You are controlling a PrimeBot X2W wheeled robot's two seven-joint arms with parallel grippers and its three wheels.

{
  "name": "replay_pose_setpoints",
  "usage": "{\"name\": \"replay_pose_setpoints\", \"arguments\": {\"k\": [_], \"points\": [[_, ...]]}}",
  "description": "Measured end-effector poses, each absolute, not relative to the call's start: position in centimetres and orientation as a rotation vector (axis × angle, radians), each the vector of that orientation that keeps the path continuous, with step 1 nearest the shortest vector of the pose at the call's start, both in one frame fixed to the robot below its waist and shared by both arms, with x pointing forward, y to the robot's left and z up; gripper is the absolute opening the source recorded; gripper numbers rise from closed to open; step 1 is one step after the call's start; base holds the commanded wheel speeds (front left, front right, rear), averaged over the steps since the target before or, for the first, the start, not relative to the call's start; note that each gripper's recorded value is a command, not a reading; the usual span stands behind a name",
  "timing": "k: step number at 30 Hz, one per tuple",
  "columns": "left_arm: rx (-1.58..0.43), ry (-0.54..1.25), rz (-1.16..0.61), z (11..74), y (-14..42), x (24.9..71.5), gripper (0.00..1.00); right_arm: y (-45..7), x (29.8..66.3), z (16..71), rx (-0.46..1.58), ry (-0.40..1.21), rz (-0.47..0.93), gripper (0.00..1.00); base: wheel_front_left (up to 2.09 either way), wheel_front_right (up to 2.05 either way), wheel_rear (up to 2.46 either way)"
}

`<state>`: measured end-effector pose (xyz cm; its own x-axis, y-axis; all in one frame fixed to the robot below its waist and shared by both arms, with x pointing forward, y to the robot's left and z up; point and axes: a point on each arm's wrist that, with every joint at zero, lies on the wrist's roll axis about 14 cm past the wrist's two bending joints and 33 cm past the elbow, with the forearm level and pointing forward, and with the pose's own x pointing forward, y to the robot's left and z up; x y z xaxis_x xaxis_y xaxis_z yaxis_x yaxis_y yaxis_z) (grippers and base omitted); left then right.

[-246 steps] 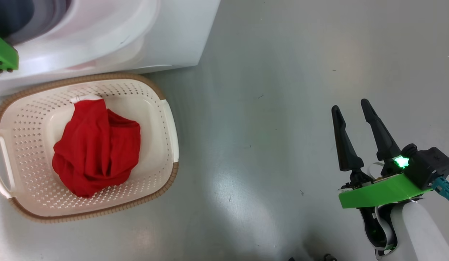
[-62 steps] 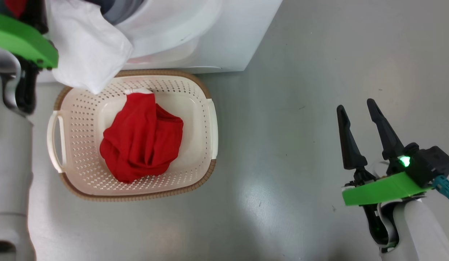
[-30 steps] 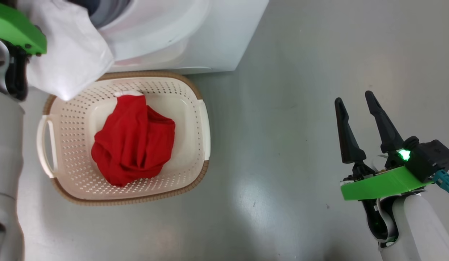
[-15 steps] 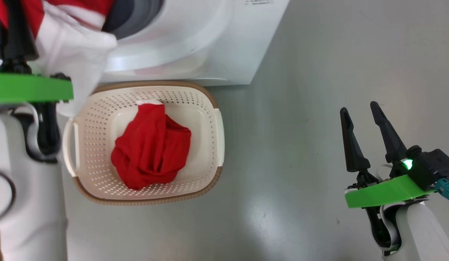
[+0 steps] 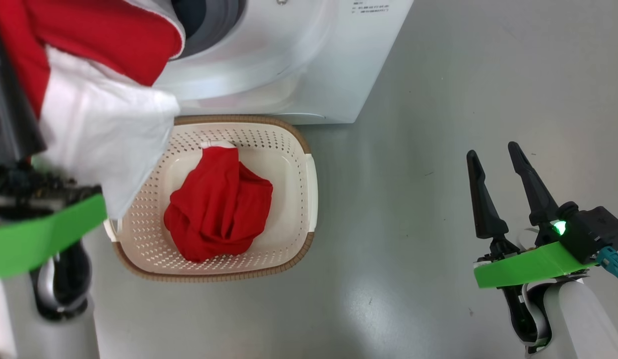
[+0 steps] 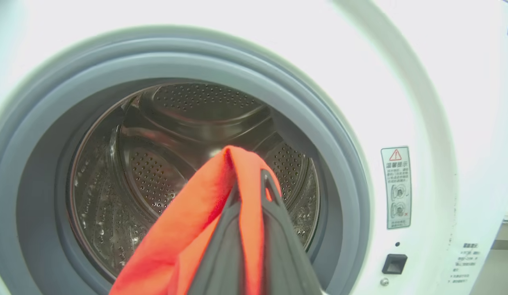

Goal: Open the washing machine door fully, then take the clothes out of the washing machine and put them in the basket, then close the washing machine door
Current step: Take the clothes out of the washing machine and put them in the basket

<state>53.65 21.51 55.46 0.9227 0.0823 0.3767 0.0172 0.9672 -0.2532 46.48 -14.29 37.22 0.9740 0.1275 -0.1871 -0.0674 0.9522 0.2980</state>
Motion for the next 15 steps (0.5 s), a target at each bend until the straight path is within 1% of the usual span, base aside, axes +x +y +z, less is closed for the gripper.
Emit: {"name": "replay_pose_setpoints", "arguments": {"k": [9, 12, 15], "points": [[-0.262, -0.53, 0.038, 59.3, 22.3, 51.4, 0.0, -14.3, 46.5, 36.8, 0.294, 0.216, 0.099, 1.0, 0.0, 0.0, 0.0], [-0.261, -0.534, 0.038, 59.4, 22.4, 50.8, 0.0, -14.3, 46.4, 36.7, 0.294, 0.218, 0.098, 1.0, 0.0, 0.0, 0.0], [-0.289, -0.499, 0.036, 58.2, 22.2, 50.3, 0.0, -14.4, 46.4, 36.6, 0.292, 0.22, 0.095, 1.0, 0.0, 0.0, 0.0]]}}
